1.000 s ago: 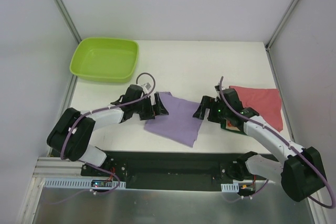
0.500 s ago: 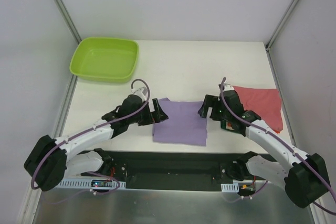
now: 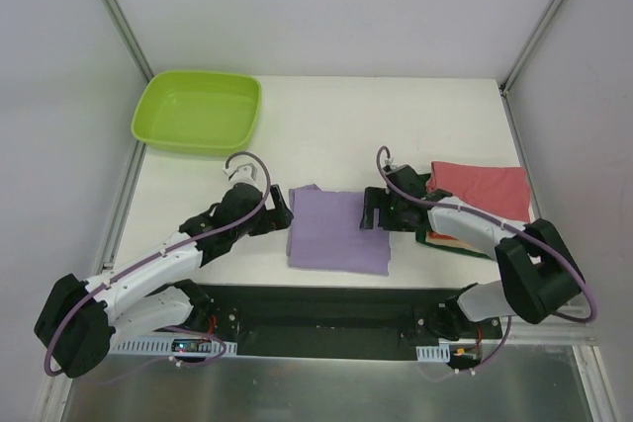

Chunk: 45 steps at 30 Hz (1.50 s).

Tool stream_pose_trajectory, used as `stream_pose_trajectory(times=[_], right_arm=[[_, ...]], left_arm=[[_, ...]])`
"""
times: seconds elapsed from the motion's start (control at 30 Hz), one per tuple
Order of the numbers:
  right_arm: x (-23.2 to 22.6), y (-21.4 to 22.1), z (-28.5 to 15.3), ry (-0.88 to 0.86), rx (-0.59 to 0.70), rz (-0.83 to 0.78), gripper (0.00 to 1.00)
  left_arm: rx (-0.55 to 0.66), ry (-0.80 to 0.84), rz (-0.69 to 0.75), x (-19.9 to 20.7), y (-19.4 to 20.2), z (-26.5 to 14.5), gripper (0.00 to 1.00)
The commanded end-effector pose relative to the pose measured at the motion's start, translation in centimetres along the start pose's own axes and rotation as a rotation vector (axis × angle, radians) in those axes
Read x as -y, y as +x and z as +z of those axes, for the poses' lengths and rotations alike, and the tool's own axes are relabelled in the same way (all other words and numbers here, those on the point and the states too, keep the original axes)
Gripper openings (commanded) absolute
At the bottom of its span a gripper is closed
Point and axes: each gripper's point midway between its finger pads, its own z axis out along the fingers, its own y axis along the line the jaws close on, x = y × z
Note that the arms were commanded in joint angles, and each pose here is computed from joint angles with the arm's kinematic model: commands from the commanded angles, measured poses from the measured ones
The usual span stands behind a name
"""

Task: Fold and stack the t-shirts
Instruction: Put the neatly folded tshirt into the corner of the board with the right arm

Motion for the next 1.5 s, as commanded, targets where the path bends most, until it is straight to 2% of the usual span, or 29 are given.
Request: stream_pose_trajectory(times=[0.0, 0.1, 0.27, 0.4, 0.5, 0.57, 0.67, 0.73, 1.0, 1.27, 1.47], right_arm=[[-1.3, 1.5, 0.9, 0.024, -0.075, -0.018, 0.86], [-0.9, 2.5, 1.5, 0.118, -0.103, -0.038, 0.82], [-1.2, 3.0, 2.0, 0.217, -0.112, -0.089, 0.69], [-1.3, 2.4, 1.9, 0.263, -0.108, -0.126, 0.49], [-2.0, 1.6, 1.4, 0.269, -0.073, -0.2, 0.24], [-2.3, 0.9, 1.0, 0.277, -0.049, -0.267, 0.12], [-1.7, -0.5, -0.2, 0.331, -0.006, -0.375, 0.04], [-0.8, -1.6, -1.3, 0.391, 0.028, -0.438, 0.01], [3.1, -7.0, -8.0, 0.713, 0.141, -0.668, 0.01], [4.2, -11.7, -13.8, 0.98, 0.224, -0.759, 0.01], [5.7, -13.0, -17.4, 1.08, 0.211, -0.709, 0.01]], left_arm=[[0.045, -0.064, 0.015, -1.1, -1.2, -0.2, 0.99], [0.033, -0.067, -0.001, -1.1, -1.0, 0.0, 0.99], [0.008, -0.078, -0.008, -1.0, -0.7, 0.5, 0.99], [-0.002, -0.083, -0.008, -1.1, -0.5, 0.7, 0.99], [-0.003, -0.082, -0.009, -1.0, -0.5, 0.7, 0.99], [0.002, -0.08, -0.01, -1.0, -0.6, 0.6, 0.99], [0.009, -0.083, -0.007, -1.1, -0.7, 0.6, 0.99], [0.017, -0.085, -0.006, -1.3, -0.8, 0.5, 0.99], [0.041, -0.096, -0.004, -1.6, -1.3, 0.3, 0.99], [0.054, -0.107, -0.001, -2.1, -1.5, 0.2, 0.99], [0.063, -0.118, -0.003, -2.6, -1.5, 0.1, 0.99]])
